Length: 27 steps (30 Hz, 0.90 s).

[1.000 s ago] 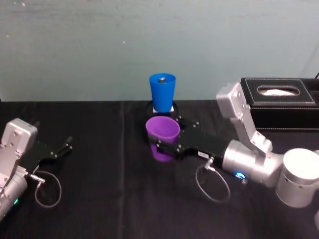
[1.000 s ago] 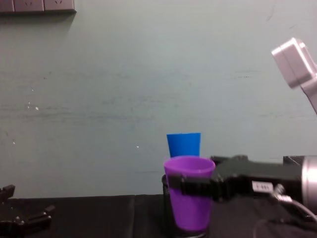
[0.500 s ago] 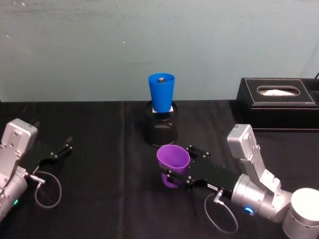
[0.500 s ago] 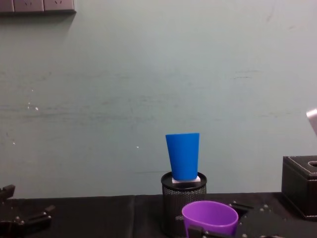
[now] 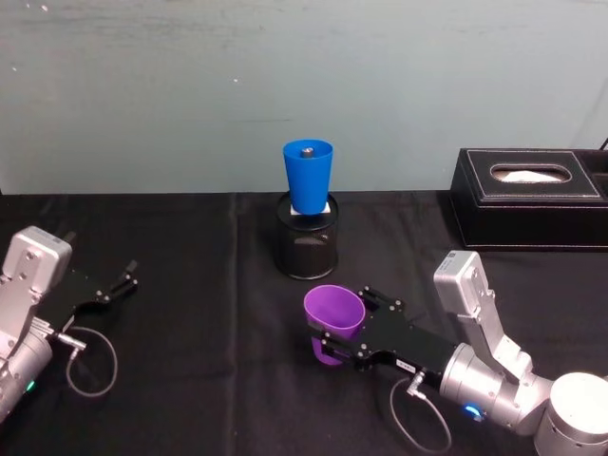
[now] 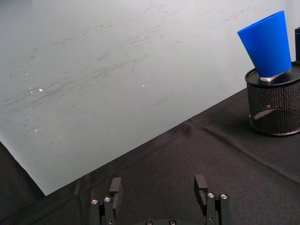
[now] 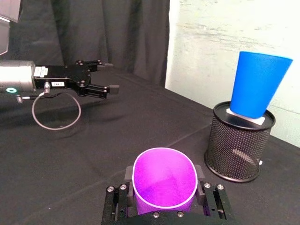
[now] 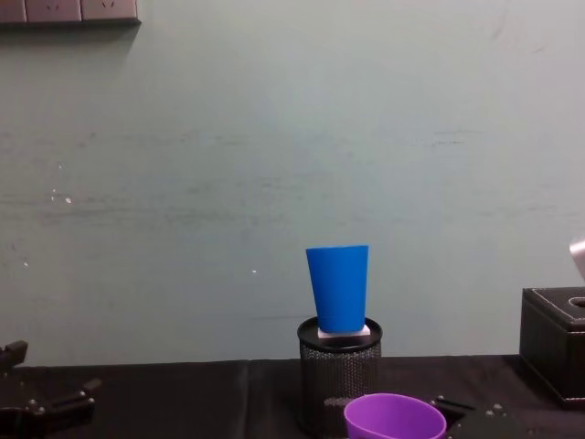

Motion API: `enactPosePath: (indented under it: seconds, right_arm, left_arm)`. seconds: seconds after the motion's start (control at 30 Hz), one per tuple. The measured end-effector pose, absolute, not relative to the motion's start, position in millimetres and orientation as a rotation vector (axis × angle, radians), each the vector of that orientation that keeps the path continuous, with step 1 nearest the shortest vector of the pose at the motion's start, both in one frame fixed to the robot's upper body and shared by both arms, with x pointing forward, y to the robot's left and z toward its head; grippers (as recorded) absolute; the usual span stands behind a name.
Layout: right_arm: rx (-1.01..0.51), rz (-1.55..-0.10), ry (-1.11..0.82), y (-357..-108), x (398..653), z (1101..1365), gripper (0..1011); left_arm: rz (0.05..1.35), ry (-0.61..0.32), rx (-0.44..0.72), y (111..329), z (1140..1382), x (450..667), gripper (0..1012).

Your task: Pick up one cup with a gripper and tap it against the other cup.

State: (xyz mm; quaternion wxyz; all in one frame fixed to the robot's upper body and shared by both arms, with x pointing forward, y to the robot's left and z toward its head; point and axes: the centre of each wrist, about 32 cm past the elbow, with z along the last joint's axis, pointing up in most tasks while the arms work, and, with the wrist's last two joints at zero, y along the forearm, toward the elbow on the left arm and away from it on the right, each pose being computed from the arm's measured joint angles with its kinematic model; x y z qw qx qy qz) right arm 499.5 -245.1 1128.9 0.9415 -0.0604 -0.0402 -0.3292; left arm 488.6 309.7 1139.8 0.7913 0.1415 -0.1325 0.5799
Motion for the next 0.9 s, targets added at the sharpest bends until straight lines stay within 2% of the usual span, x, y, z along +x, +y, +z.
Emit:
enactPosePath:
  seconds: [0.6,0.77,0.8,0.87,0.9]
  right_arm:
    - [-0.119,-0.686,-0.068,-246.5,498.1,1122.5,726]
    - [-0.119,-0.686,-0.068,-246.4,498.2,1122.7,809]
    - [-0.119,-0.686,-0.068,-246.4,498.2,1122.7,864]
    - [-0.119,-0.686,-0.069,-246.4,498.2,1122.8,899]
    - [-0.119,-0.686,-0.069,-246.4,498.2,1122.8,947]
  left_arm:
    - [1.248,-0.285,0.304,309.7,1139.8,488.6,1000]
    - [1.248,-0.285,0.305,309.7,1139.8,488.6,1000]
    - [1.248,-0.285,0.304,309.7,1139.8,488.6,1000]
    - [1.248,-0.285,0.304,309.7,1139.8,488.6,1000]
    - [1.248,-0.285,0.304,309.7,1139.8,488.6,1000]
